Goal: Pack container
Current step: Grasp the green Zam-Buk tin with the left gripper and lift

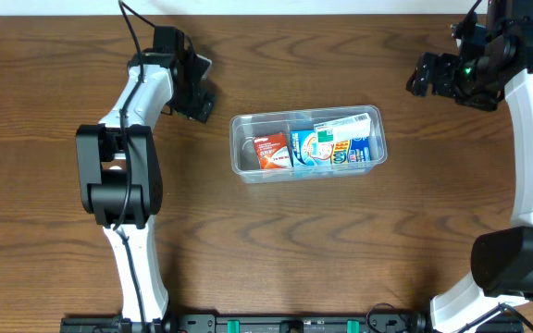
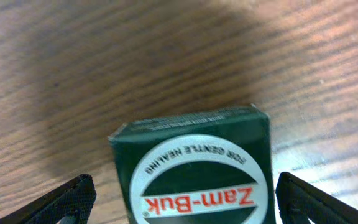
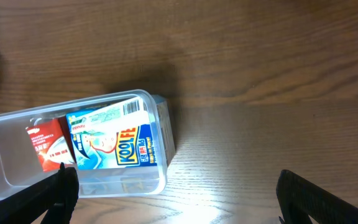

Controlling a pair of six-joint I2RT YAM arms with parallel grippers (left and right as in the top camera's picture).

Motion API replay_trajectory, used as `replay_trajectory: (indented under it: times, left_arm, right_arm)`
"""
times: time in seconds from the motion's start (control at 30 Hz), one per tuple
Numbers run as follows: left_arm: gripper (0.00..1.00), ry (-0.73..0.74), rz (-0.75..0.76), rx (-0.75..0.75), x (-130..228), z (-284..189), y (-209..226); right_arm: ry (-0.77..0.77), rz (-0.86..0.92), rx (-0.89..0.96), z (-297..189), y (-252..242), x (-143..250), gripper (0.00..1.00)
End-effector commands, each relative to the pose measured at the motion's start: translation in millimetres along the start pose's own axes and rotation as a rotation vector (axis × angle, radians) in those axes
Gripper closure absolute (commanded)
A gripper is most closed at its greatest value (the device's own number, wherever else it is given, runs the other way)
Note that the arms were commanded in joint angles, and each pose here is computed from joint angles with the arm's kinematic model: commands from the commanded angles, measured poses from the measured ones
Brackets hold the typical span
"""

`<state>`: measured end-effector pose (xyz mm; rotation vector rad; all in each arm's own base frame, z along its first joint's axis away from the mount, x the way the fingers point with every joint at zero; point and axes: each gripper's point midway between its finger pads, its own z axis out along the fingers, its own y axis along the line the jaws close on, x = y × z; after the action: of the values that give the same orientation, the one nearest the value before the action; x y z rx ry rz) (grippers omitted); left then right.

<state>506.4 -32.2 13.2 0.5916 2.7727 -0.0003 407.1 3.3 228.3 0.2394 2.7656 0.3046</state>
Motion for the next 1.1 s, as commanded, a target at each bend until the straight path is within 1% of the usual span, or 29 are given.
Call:
replay_trajectory:
  times: [0.0,0.03,0.2,0.23,0.53,0.7,0.77,0.8,1.07]
  left_arm:
    - [0.07,0.003,-0.039,-0.012,0.2,2.9,3.8]
    - [0.08,0.003,-0.039,-0.012,0.2,2.9,3.8]
    - [0.21,0.005,-0.039,-0.010,0.9,2.9,3.4]
    - [0.23,0.006,-0.039,-0.010,1.2,3.0,3.3]
    - [0.23,0.037,-0.048,0.001,8.8,2.7,0.4]
    - [0.28,0.045,-0.052,0.003,10.7,-2.7,-0.5]
    - [0.33,0.041,-0.052,0.001,9.7,-6.5,-0.3]
    - [0.33,0.039,-0.051,0.001,9.4,-8.0,-0.3]
    - [0.33,0.045,-0.052,0.003,10.7,-9.5,-0.9]
  right_arm:
    - [-0.011,0.004,-0.009,-3.4,5.1,-1.9,0.01]
    - [-0.011,0.004,-0.009,-3.4,5.1,-1.9,0.01]
    - [-0.011,0.003,-0.009,-3.4,5.2,-1.9,0.01]
    - [-0.011,0.003,-0.009,-3.4,5.1,-1.9,0.01]
    - [-0.011,0.004,-0.009,-3.4,5.1,-1.9,0.01]
    - [-0.011,0.003,-0.009,-3.4,5.1,-1.9,0.01]
    - [-0.011,0.004,-0.009,-3.4,5.1,-1.9,0.01]
    - [-0.011,0.003,-0.009,-3.4,5.1,-1.9,0.01]
    - [-0.011,0.003,-0.009,-3.4,5.1,-1.9,0.01]
